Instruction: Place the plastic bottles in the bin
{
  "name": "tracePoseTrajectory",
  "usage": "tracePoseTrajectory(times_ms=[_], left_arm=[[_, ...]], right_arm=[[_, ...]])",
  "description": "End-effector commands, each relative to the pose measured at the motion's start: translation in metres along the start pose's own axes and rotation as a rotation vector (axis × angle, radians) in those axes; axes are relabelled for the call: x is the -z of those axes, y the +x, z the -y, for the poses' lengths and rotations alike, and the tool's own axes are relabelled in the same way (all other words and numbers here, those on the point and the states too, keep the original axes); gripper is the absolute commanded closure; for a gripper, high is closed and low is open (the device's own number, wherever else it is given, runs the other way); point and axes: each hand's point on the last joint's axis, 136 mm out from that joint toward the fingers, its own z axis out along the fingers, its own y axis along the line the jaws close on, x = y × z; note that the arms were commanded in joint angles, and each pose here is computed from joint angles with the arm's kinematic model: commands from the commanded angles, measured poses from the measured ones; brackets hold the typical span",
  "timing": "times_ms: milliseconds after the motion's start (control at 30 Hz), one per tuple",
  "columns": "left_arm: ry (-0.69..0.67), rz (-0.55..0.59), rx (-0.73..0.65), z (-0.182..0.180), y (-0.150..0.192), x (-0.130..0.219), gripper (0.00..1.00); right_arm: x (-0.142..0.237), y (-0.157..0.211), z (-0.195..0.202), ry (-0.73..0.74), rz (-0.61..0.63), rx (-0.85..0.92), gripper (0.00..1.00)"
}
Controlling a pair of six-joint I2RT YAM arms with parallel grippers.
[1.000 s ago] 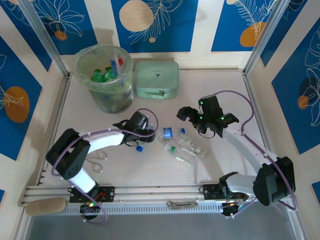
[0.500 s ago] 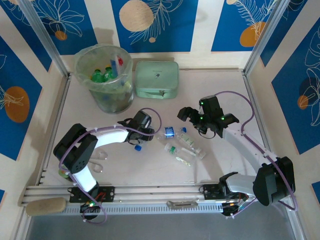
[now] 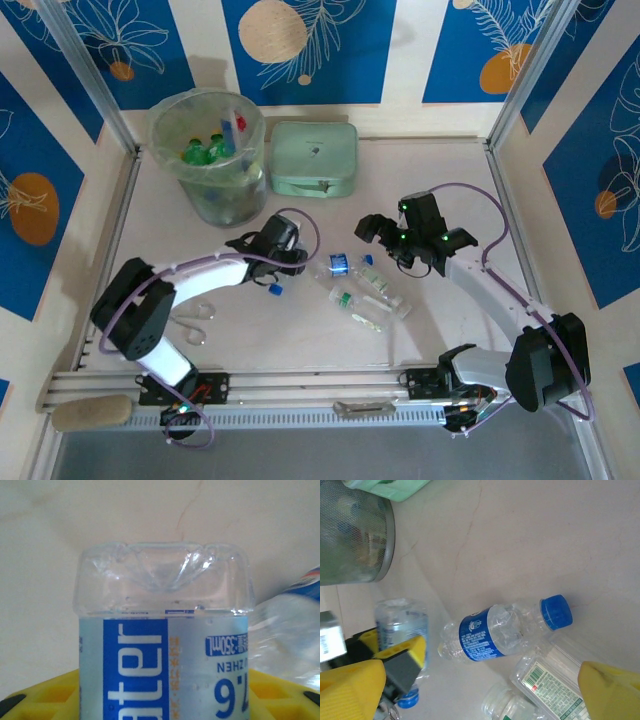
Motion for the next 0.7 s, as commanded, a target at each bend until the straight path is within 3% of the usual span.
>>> tracePoseTrajectory(times_ms=[0, 400, 667], left_arm=[[0.059, 0.132, -0.026, 0.017, -0.047, 0.043, 0.48], [-0.039, 0.408, -0.141, 0.0, -0.138, 0.158, 0.48], [-0.184, 0.529, -0.204, -0.05, -0.203, 0.222, 0.46]], right_arm=[[-0.001, 0.0, -0.006, -0.037, -0.006, -0.008, 0.01], [-0.018, -0.004, -0.036, -0.173, -0.015, 0.05, 0.01], [-0.025, 0.008, -0.047, -0.197, -0.063, 0.123, 0.01]])
